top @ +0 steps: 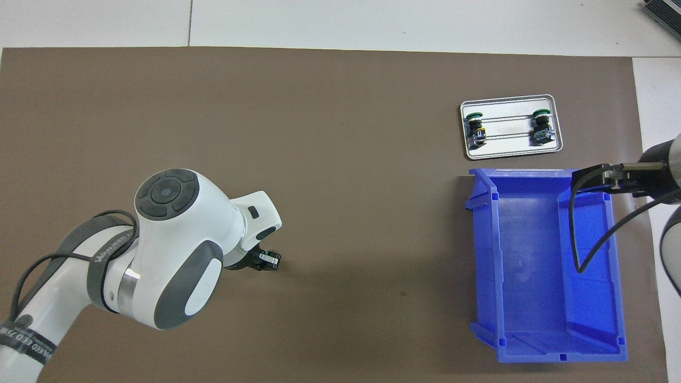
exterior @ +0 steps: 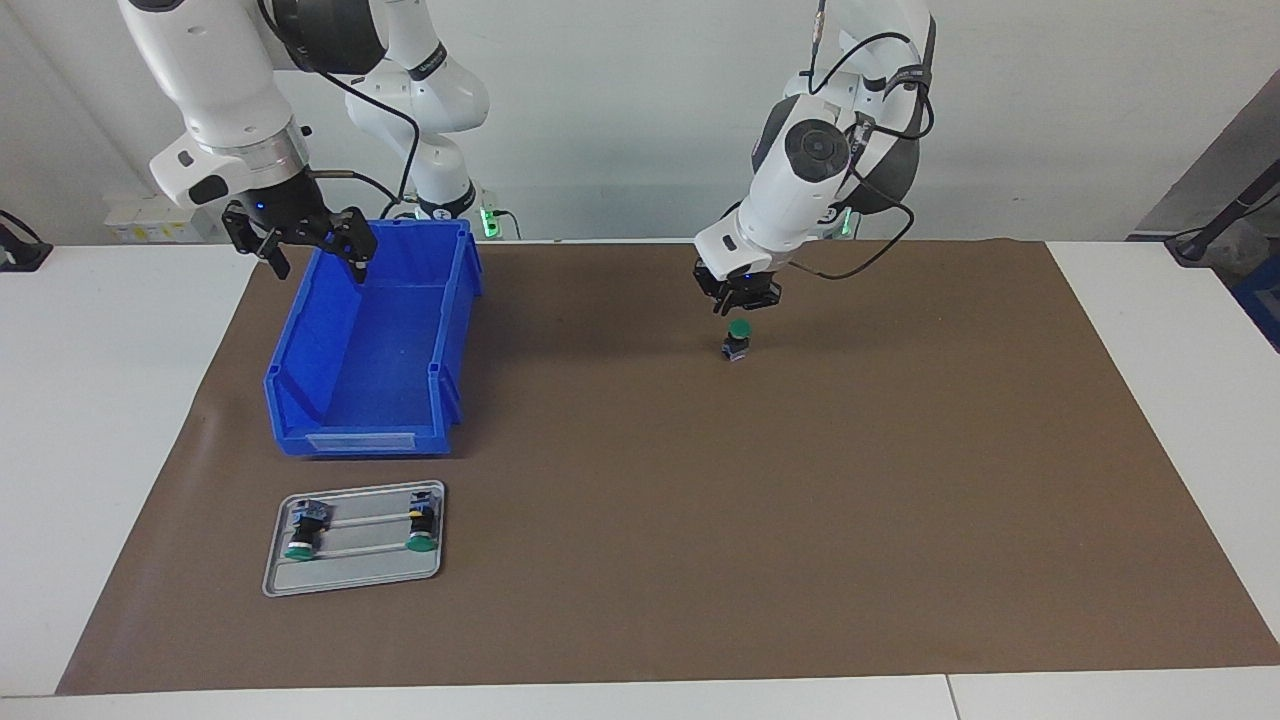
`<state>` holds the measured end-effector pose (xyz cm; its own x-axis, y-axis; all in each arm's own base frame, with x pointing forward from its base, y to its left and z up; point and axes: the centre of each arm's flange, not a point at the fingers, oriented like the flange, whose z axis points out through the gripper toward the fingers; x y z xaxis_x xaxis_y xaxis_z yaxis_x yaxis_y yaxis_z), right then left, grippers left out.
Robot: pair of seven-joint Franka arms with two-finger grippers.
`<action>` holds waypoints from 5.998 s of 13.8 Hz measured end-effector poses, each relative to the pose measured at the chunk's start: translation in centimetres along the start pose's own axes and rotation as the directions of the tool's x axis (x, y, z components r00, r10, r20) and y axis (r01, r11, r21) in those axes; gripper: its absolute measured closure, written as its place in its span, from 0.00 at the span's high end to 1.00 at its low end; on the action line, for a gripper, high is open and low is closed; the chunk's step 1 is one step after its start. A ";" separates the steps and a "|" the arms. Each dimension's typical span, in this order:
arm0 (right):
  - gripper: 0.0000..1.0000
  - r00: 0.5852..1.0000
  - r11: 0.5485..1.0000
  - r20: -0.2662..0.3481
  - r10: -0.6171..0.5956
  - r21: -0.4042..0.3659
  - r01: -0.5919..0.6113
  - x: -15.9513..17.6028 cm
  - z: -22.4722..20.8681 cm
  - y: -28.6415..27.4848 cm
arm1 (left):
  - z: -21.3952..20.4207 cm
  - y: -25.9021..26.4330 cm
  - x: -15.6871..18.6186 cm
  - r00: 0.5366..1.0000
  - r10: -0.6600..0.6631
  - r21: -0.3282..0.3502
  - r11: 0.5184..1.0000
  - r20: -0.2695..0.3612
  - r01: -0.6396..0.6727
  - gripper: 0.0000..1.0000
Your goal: Place and press button with both arms
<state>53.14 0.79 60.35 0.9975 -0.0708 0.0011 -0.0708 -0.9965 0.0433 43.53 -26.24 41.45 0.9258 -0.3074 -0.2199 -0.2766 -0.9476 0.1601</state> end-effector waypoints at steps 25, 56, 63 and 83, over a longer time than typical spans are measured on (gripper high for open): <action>1.00 1.000 1.000 -0.001 0.000 0.000 0.000 -0.1 -0.1 0.0 | 4.6 -2.1 -0.5 0.988 -0.053 0.001 0.999 -0.144 0.054 0.01; 1.00 0.987 0.981 -0.157 -0.044 0.180 0.072 -7.1 7.5 -36.0 | -21.6 -19.7 4.1 0.963 -0.190 0.040 0.979 -0.193 0.202 0.39; 1.00 0.976 0.963 -0.185 -0.112 0.224 0.153 -12.5 16.3 -49.7 | -22.3 -19.5 4.0 0.963 -0.172 0.087 0.977 -0.207 0.193 0.99; 0.43 0.937 0.949 -0.219 -0.272 0.100 0.299 -15.6 27.7 -54.4 | -22.7 -19.7 4.0 0.972 -0.078 0.153 0.982 -0.220 0.113 1.00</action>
<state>41.40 54.90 30.29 0.9543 0.2139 0.2085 0.2304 -0.9714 -0.0579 58.49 -6.80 59.28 0.9785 -0.2058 -0.0148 -0.2060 -0.9784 -0.0147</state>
